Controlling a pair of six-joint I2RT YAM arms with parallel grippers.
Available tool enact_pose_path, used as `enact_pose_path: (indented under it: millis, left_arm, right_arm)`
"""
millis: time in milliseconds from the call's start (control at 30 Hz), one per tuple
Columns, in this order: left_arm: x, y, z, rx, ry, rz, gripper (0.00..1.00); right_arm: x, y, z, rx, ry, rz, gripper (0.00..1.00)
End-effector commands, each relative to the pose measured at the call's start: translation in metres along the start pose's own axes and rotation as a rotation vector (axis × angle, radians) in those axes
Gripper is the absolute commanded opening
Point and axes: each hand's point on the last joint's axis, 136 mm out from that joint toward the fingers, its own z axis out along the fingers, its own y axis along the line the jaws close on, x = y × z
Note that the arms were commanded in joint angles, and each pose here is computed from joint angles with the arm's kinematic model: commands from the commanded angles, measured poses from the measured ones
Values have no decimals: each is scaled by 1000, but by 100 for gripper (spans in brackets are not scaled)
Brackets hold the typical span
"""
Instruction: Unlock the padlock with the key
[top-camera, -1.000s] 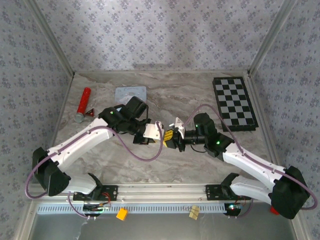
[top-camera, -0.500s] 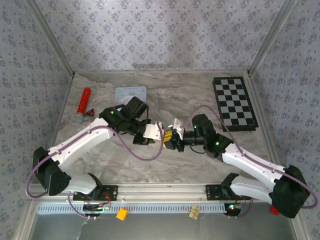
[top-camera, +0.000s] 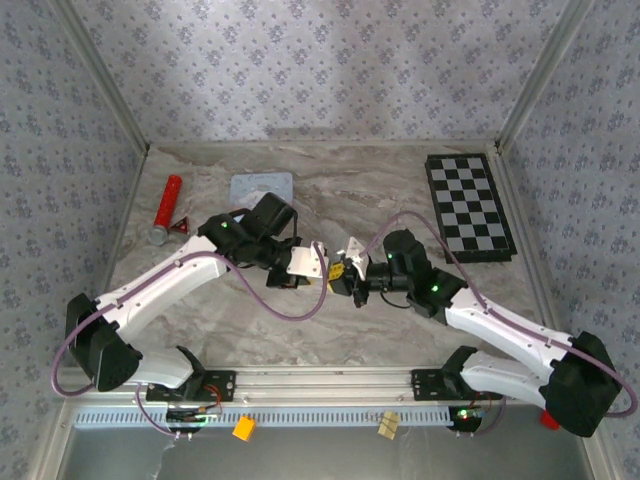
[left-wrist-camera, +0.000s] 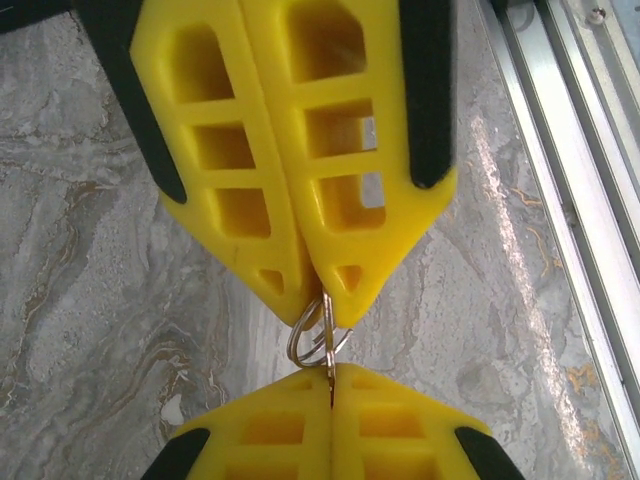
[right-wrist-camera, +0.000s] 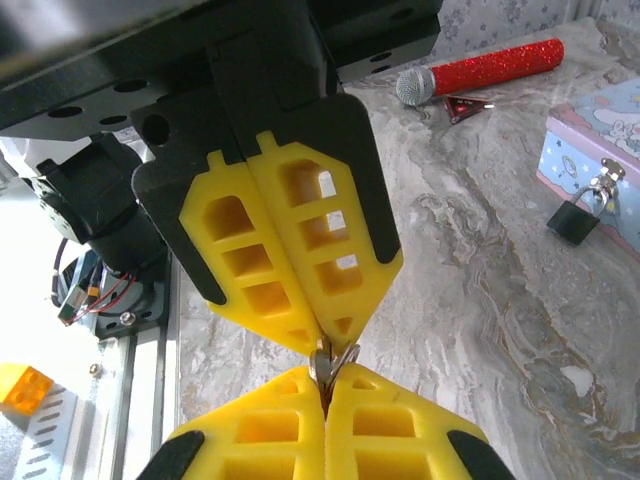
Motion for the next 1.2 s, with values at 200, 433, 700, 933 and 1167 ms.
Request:
enact_pose_path:
  millis: [200, 433, 700, 933, 1167]
  left_arm:
    - [-28, 21, -30, -162, -246, -9, 32]
    - [-40, 44, -68, -285, -525, -140, 36]
    - [-42, 47, -64, -250, -616, -251, 31]
    - [-36, 37, -48, -204, -585, -215, 25]
    - [-33, 13, -32, -111, -528, -136, 38]
  right_arm:
    - [-25, -18, -24, 43, -150, 112, 0]
    - [-33, -28, -39, 57, -260, 181, 0]
    - [-36, -28, -38, 45, -298, 181, 0]
    - [-34, -18, -29, 39, -241, 99, 0]
    - [-38, -14, -28, 35, -239, 71, 0]
